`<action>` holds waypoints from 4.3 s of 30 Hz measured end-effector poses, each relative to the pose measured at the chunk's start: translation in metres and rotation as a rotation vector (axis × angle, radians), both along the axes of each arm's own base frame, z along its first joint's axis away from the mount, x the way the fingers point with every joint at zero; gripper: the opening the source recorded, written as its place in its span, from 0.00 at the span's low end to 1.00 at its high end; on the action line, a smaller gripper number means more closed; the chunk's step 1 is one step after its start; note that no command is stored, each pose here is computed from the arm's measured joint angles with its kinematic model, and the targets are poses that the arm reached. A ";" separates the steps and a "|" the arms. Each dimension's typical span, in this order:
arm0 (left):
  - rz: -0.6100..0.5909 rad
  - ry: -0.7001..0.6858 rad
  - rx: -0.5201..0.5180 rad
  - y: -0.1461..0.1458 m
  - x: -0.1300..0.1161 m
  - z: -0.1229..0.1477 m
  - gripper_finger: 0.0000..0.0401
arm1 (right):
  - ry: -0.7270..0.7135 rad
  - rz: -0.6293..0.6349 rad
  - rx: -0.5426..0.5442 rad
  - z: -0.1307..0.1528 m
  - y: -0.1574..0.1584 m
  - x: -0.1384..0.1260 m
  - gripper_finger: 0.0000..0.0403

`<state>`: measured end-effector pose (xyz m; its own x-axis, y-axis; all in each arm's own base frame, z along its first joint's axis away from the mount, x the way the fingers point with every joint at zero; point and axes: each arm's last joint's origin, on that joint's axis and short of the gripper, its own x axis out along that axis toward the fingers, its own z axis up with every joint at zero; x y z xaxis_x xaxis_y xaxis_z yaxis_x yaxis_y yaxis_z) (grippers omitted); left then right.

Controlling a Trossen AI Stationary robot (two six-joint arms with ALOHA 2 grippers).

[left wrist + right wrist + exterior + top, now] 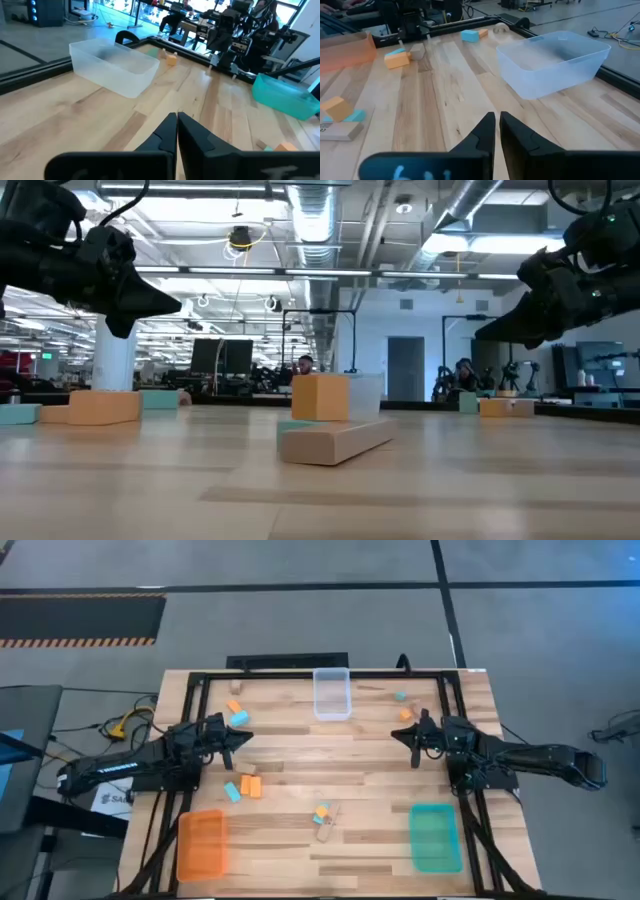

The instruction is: Sort & place blocks by color

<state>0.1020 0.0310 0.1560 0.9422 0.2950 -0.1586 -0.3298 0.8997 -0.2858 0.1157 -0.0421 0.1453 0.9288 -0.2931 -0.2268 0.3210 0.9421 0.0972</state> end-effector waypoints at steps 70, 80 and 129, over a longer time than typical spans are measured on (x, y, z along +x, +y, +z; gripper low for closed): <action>0.000 -0.001 -0.001 0.000 0.000 0.000 0.00 | 0.000 0.000 0.000 0.000 0.000 0.000 0.13; 0.089 -0.212 -0.645 0.000 0.000 0.001 0.00 | 0.016 -0.005 -0.056 0.000 -0.001 0.000 0.13; -0.023 0.597 -0.053 0.013 0.059 0.145 0.00 | -0.375 0.260 0.277 0.154 0.017 0.069 0.13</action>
<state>0.1605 0.0445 0.3006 0.6914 0.2530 -0.6767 -0.4280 0.8980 -0.1016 0.1847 -0.0254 0.2991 0.9950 -0.0186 0.0984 -0.0242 0.9088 0.4166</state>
